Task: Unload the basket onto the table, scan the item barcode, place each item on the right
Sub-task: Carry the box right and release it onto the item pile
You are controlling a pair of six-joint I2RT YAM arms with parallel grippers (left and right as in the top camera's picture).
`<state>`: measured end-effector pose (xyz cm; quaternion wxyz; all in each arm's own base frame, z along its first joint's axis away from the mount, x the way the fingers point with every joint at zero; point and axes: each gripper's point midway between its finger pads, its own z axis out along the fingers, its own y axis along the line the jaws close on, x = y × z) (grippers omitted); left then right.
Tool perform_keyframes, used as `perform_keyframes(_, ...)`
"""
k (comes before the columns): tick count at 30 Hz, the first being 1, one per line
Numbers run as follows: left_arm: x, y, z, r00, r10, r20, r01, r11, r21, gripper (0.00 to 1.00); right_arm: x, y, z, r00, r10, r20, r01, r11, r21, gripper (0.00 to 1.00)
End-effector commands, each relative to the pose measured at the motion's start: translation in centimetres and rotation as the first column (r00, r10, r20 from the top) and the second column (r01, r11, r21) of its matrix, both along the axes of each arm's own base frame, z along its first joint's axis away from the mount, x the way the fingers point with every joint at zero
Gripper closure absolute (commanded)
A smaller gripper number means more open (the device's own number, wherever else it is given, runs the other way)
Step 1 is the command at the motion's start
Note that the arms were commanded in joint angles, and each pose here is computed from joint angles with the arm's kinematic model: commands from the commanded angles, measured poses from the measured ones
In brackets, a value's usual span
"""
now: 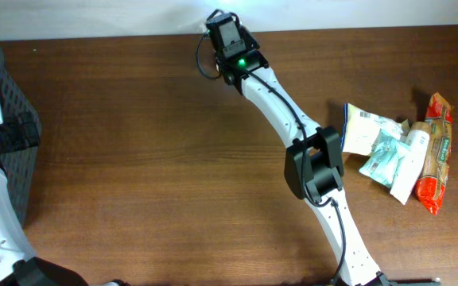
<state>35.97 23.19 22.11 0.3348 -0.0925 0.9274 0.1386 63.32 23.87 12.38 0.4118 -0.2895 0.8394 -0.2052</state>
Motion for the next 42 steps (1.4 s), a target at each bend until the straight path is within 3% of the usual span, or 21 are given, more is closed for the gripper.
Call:
perform_keyframes(1, 0.1, 0.0, 0.0, 1.000, -0.003, 0.005, 0.003, 1.000, -0.008, 0.01, -4.0, 3.5, 10.3, 0.997, 0.073, 0.020, -0.076, 0.949, 0.305, 0.96)
perform_keyframes(4, 0.1, 0.0, 0.0, 1.000, -0.003, 0.005, 0.003, 1.000, -0.008, 0.01, -9.9, 3.2, 14.8, 0.987, 0.103, -0.124, -0.031, 0.877, 0.479, 0.96)
perform_keyframes(8, 0.1, 0.0, 0.0, 1.000, -0.003, 0.005, 0.003, 1.000, -0.008, 0.01, -18.3, -1.5, 19.0, 0.961, 0.073, -0.269, 0.051, 0.903, 0.427, 0.96)
perform_keyframes(11, 0.1, 0.0, 0.0, 1.000, -0.003, 0.005, 0.003, 1.000, -0.008, 0.01, -22.3, -6.6, 20.7, 0.929, -0.066, -0.365, 0.232, 0.871, 0.433, 0.96)
perform_keyframes(13, 0.1, 0.0, 0.0, 1.000, -0.003, 0.005, 0.003, 1.000, -0.008, 0.01, -23.9, -12.2, 20.4, 0.862, -0.239, -0.447, 0.433, 0.806, 0.403, 0.96)
perform_keyframes(14, 0.1, 0.0, 0.0, 1.000, -0.003, 0.005, 0.003, 1.000, -0.008, 0.01, -24.5, -16.4, 19.5, 0.787, -0.351, -0.507, 0.566, 0.737, 0.368, 0.96)
perform_keyframes(18, 0.1, 0.0, 0.0, 1.000, -0.003, 0.005, 0.003, 1.000, -0.008, 0.01, -24.7, -26.2, 14.1, 0.544, -0.534, -0.647, 0.816, 0.516, 0.261, 0.96)
perform_keyframes(21, 0.1, 0.0, 0.0, 1.000, -0.003, 0.005, 0.003, 1.000, -0.008, 0.01, -25.1, -31.0, 8.0, 0.398, -0.579, -0.712, 0.898, 0.405, 0.173, 0.96)
perform_keyframes(24, 0.1, 0.0, 0.0, 1.000, -0.003, 0.005, 0.003, 1.000, -0.008, 0.01, -25.9, -33.4, 1.7, 0.304, -0.590, -0.748, 0.932, 0.347, 0.104, 0.96)
perform_keyframes(27, 0.1, 0.0, 0.0, 1.000, -0.003, 0.005, 0.003, 1.000, -0.008, 0.01, -26.4, -34.0, -0.9, 0.273, -0.591, -0.759, 0.941, 0.328, 0.083, 0.72)
perform_keyframes(31, 0.1, 0.0, 0.0, 1.000, -0.003, 0.005, 0.003, 1.000, -0.008, 0.01, -25.4, -31.7, 0.2, 0.366, -0.455, -0.812, 0.895, 0.412, 0.173, 0.19)
perform_keyframes(33, 0.1, 0.0, 0.0, 1.000, -0.003, 0.005, 0.003, 1.000, -0.008, 0.01, -25.0, -30.8, 1.7, 0.404, -0.412, -0.816, 0.875, 0.435, 0.213, 0.08)
perform_keyframes(34, 0.1, 0.0, 0.0, 1.000, -0.003, 0.005, 0.003, 1.000, -0.008, 0.01, -24.5, -29.3, 4.0, 0.470, -0.359, -0.806, 0.832, 0.485, 0.269, 0.01)
perform_keyframes(36, 0.1, 0.0, 0.0, 1.000, -0.003, 0.005, 0.003, 1.000, -0.008, 0.01, -23.9, -27.4, 7.0, 0.545, -0.331, -0.770, 0.780, 0.537, 0.321, 0.01)
perform_keyframes(38, 0.1, 0.0, 0.0, 1.000, -0.003, 0.005, 0.003, 1.000, -0.008, 0.01, -23.5, -22.5, 12.1, 0.682, -0.255, -0.686, 0.659, 0.621, 0.424, 0.01)
perform_keyframes(42, 0.1, 0.0, 0.0, 1.000, -0.003, 0.005, 0.003, 1.000, -0.008, 0.01, -26.2, -14.2, 18.8, 0.836, -0.129, -0.533, 0.441, 0.737, 0.513, 0.01)
